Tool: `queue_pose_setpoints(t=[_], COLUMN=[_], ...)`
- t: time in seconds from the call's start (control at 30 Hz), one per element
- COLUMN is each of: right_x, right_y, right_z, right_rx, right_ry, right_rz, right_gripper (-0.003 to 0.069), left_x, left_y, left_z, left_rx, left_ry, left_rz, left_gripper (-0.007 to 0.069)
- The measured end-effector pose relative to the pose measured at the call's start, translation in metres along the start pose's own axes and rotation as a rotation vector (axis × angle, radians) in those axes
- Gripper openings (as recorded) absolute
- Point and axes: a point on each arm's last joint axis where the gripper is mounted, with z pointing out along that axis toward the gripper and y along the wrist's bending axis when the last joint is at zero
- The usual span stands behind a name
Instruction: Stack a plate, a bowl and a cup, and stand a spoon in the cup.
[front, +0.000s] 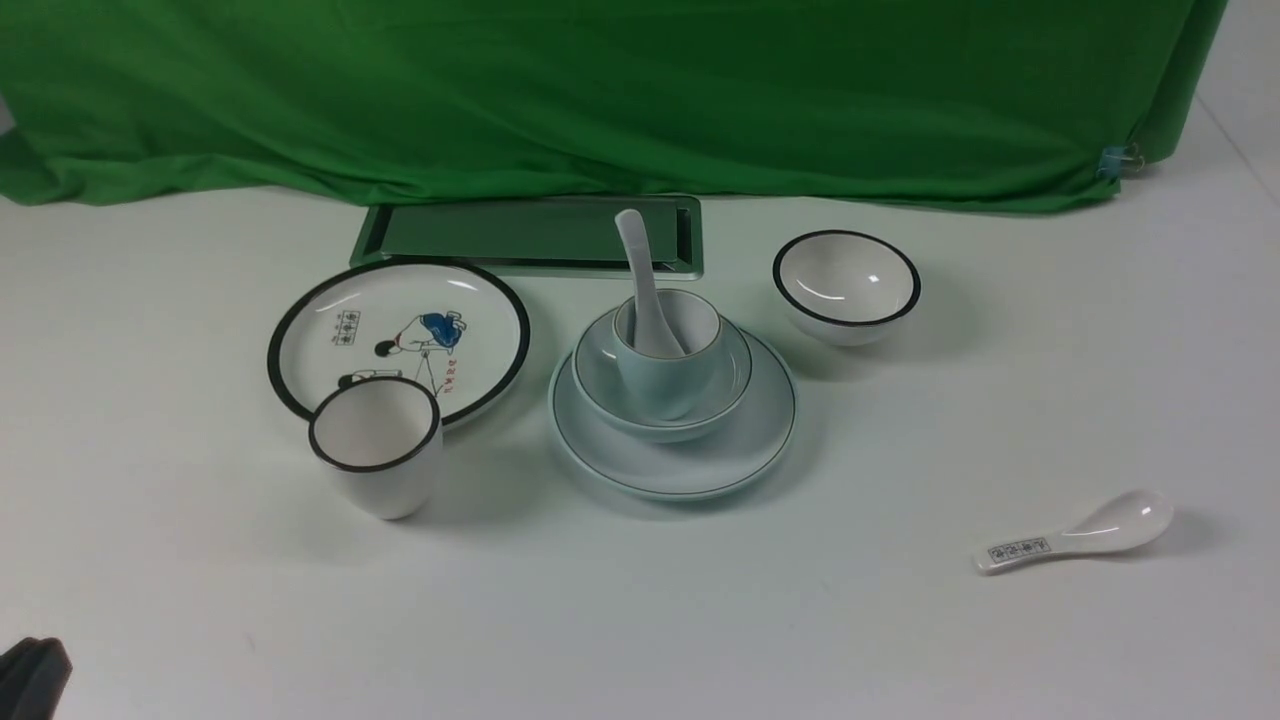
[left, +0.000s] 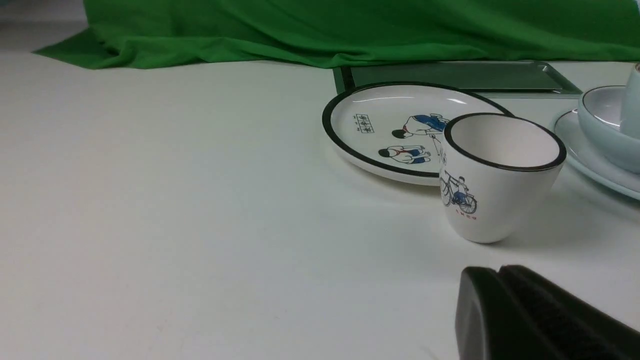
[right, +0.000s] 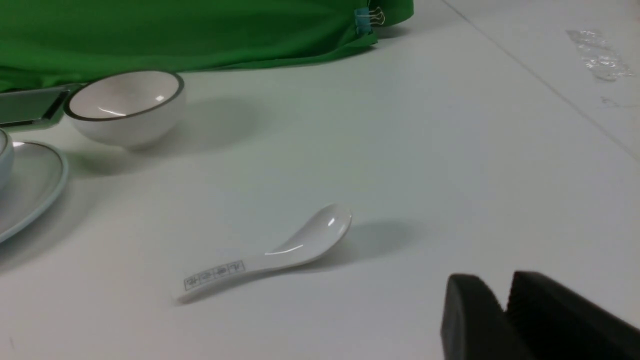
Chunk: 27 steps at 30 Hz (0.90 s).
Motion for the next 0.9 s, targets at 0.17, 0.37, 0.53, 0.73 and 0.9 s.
queue_pose_setpoints(t=[0.17,0.37,0.53,0.73,0.9], right_x=[0.0,0.0,0.0,0.0,0.0], right_y=[0.0,0.0,0.0,0.0,0.0], right_z=[0.0,0.0,0.0,0.0,0.0], right_rx=[0.0,0.0,0.0,0.0,0.0], right_ry=[0.0,0.0,0.0,0.0,0.0], right_rz=[0.0,0.0,0.0,0.0,0.0], right_gripper=[0.0174,0.0186,0.0195,0.0199,0.0215], left_x=[-0.0009,-0.001,-0.001,-0.0012,-0.0012], left_y=[-0.0001,0.0,0.0018,0.005,0.0067], left_z=[0.0,0.0,0.0,-0.0002,-0.0003], left_rx=[0.001,-0.001,-0.022,-0.079,-0.107], left_ry=[-0.01,-0.011,-0.011,-0.011,-0.01], left_rz=[-0.012,-0.011,0.057,0.058,0.06], left_gripper=[-0.0029,-0.0029,-0.0029,-0.0029,-0.0029])
